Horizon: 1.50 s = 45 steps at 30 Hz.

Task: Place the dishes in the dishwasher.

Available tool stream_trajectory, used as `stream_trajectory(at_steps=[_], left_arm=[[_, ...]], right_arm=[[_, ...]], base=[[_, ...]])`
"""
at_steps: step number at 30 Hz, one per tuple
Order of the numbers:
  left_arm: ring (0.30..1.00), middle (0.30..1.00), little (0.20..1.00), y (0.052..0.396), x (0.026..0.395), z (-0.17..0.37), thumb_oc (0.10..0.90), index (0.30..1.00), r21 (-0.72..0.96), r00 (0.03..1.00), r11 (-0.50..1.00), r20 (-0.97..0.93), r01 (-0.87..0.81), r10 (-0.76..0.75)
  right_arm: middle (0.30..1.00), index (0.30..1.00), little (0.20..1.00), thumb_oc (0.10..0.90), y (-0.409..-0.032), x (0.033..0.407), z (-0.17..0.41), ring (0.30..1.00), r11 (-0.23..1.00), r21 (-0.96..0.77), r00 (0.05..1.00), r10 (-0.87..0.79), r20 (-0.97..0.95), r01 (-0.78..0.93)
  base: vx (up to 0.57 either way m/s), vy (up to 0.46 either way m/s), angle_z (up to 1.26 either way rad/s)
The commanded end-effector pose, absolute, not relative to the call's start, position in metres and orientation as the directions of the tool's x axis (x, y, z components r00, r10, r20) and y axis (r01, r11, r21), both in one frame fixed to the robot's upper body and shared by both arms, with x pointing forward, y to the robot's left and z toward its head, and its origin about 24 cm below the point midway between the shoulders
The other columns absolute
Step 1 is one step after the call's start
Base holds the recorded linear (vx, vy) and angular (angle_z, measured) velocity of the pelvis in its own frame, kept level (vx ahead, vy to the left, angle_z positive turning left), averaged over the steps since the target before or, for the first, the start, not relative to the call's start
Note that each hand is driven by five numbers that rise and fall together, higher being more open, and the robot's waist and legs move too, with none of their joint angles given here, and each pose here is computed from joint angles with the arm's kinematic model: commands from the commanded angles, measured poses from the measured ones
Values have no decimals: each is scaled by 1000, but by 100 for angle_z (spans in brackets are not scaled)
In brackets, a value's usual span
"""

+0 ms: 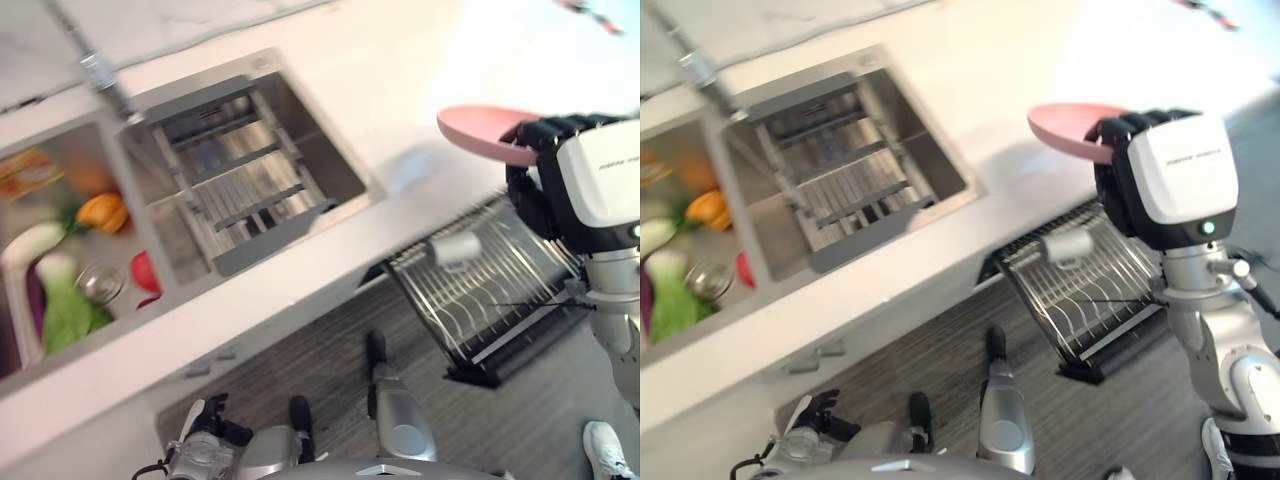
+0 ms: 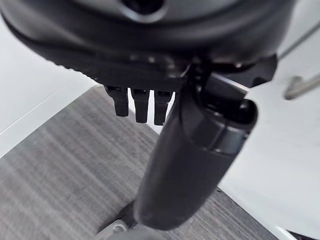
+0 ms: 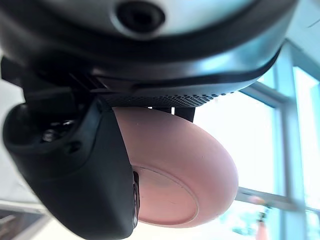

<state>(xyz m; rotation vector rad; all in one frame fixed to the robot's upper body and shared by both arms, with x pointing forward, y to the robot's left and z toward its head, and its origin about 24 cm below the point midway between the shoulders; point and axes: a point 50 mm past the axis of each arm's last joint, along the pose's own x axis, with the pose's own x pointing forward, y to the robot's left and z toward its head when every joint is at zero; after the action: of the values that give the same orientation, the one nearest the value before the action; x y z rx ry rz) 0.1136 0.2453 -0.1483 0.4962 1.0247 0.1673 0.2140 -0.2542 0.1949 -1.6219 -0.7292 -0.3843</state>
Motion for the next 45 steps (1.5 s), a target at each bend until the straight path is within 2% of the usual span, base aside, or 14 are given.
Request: stream_trajectory(at_steps=[1, 4, 9, 17, 25, 28, 34, 36, 37, 38, 39, 41, 42, 45], left_arm=[[900, 900, 900, 246, 84, -157, 800, 900, 445, 430, 882, -834, 155, 345], [900, 900, 900, 247, 77, -159, 800, 900, 439, 406, 880, -848, 180, 340], [900, 900, 900, 248, 81, -158, 800, 900, 430, 408, 900, -835, 66, 369], [900, 900, 900, 247, 105, -152, 800, 900, 457, 462, 886, -804, 76, 375], [900, 900, 900, 246, 110, -151, 800, 900, 449, 479, 893, -790, 26, 384], [900, 900, 900, 239, 111, -152, 800, 900, 428, 492, 903, -792, 23, 363], [900, 900, 900, 227, 108, -155, 800, 900, 396, 497, 918, -803, 34, 328], [900, 900, 900, 222, 107, -156, 800, 900, 389, 498, 920, -808, 53, 314], [900, 900, 900, 220, 107, -157, 800, 900, 384, 498, 922, -810, 49, 311], [900, 900, 900, 220, 107, -157, 800, 900, 385, 498, 922, -809, 49, 312], [900, 900, 900, 219, 108, -157, 800, 900, 381, 494, 923, -813, 53, 308], [900, 900, 900, 220, 108, -157, 800, 900, 382, 493, 922, -814, 55, 308], [900, 900, 900, 220, 106, -157, 800, 900, 378, 486, 924, -819, 57, 305], [900, 900, 900, 227, 102, -158, 800, 900, 387, 466, 920, -827, 65, 315]], right_arm=[[300, 300, 300, 400, -239, 206, 250, 300, -42, -591, 560, 378, 737, 806], [300, 300, 300, 400, -249, 203, 241, 300, -61, -640, 619, 337, 709, 766], [300, 300, 300, 400, -255, 229, 217, 300, -13, -744, 717, 278, 639, 668], [300, 300, 300, 400, -250, 275, 218, 300, -26, -766, 740, 284, 610, 642], [300, 300, 300, 400, -253, 321, 214, 300, -190, -812, 822, 281, 494, 553], [300, 300, 300, 400, -268, 341, 206, 300, -330, -818, 881, 220, 419, 471], [300, 300, 300, 400, -287, 357, 218, 300, -473, -775, 903, 136, 407, 420], [300, 300, 300, 400, -288, 360, 218, 300, -458, -785, 902, 104, 419, 417], [545, 545, 545, 563, -285, 361, 218, 545, -420, -797, 895, 98, 435, 433], [545, 545, 545, 563, -285, 361, 218, 545, -420, -798, 895, 97, 435, 433], [900, 900, 900, 800, -277, 361, 216, 900, -346, -828, 895, 103, 434, 442], [900, 900, 900, 800, -275, 360, 216, 900, -309, -839, 892, 103, 440, 449], [900, 900, 900, 800, -272, 357, 211, 900, -223, -867, 896, 101, 433, 445], [900, 900, 900, 800, -269, 347, 204, 900, -108, -903, 907, 117, 405, 417]], base=[[-303, 336, -104], [-129, 94, -41], [-176, -98, -93], [-195, -122, 5], [-86, -47, 21], [-40, -24, 23], [-16, -10, 12], [3, 3, 2], [6, 5, 3], [0, 0, 0], [9, -1, -5], [19, -1, -11], [38, -1, -11], [59, 4, -3]])
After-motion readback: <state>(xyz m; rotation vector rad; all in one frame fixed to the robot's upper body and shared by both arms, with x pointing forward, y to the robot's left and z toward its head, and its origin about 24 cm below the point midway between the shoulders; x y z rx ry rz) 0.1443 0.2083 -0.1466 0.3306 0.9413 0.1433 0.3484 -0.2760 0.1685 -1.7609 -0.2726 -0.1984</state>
